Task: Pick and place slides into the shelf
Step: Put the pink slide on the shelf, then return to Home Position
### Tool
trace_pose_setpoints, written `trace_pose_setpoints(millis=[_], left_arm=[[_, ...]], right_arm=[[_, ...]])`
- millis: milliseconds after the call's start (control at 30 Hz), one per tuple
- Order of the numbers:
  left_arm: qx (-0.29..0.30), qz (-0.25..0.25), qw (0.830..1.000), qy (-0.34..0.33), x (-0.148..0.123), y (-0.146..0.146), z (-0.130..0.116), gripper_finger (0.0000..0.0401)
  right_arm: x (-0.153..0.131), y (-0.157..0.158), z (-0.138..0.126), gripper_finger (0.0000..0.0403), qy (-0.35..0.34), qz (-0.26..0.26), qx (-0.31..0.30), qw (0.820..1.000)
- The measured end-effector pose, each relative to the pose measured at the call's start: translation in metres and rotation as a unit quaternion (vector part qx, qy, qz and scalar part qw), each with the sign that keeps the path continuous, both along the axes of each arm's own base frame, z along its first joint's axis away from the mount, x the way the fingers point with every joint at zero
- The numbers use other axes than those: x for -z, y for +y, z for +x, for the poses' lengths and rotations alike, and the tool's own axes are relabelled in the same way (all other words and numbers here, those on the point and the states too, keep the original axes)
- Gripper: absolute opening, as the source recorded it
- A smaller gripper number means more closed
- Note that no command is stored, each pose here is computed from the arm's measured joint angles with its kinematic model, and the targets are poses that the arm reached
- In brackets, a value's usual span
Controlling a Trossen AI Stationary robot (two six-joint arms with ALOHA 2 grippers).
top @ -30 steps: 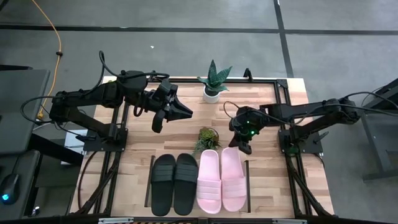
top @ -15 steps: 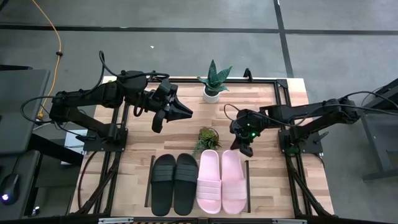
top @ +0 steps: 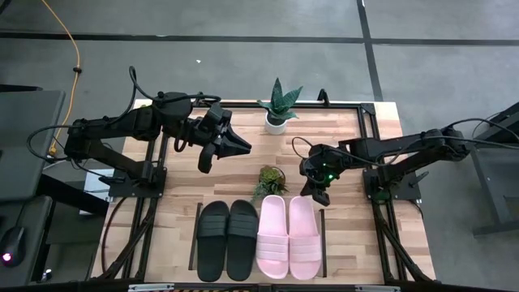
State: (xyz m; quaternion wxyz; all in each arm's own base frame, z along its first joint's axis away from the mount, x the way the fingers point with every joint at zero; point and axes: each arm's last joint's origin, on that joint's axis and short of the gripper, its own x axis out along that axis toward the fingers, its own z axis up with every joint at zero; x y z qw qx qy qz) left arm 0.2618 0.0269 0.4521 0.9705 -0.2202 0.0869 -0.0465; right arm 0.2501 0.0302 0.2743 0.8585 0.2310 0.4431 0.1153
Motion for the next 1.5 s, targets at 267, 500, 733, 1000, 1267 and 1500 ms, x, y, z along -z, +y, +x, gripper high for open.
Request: trace_pose_setpoints(millis=[267, 500, 733, 1000, 1267, 1500], left_arm=[[0.000, 0.000, 1.000, 0.000, 0.000, 0.000, 0.000, 0.0060], [0.000, 0.000, 1.000, 0.000, 0.000, 0.000, 0.000, 0.0060], [0.000, -0.001, 1.000, 0.000, 0.000, 0.000, 0.000, 0.0060], [0.000, -0.001, 1.000, 0.001, 0.000, 0.000, 0.000, 0.0060], [0.003, -0.013, 0.999, 0.052, 0.010, -0.001, -0.002, 0.0060], [0.004, -0.022, 0.993, 0.120, 0.022, -0.001, -0.006, 0.0060]], right_arm=[[0.000, 0.000, 0.000, 0.0000, 0.000, 0.006, 0.000, 1.000], [-0.001, -0.001, 0.001, 0.0000, -0.005, -0.004, 0.014, 1.000], [-0.001, -0.006, 0.003, 0.0000, -0.012, -0.058, 0.088, 0.994], [-0.010, -0.007, 0.011, 0.0000, -0.073, -0.037, 0.084, 0.993], [-0.026, -0.012, 0.025, 0.0000, -0.175, 0.024, 0.039, 0.983], [-0.044, -0.022, 0.012, 0.0000, -0.214, 0.036, 0.043, 0.975]])
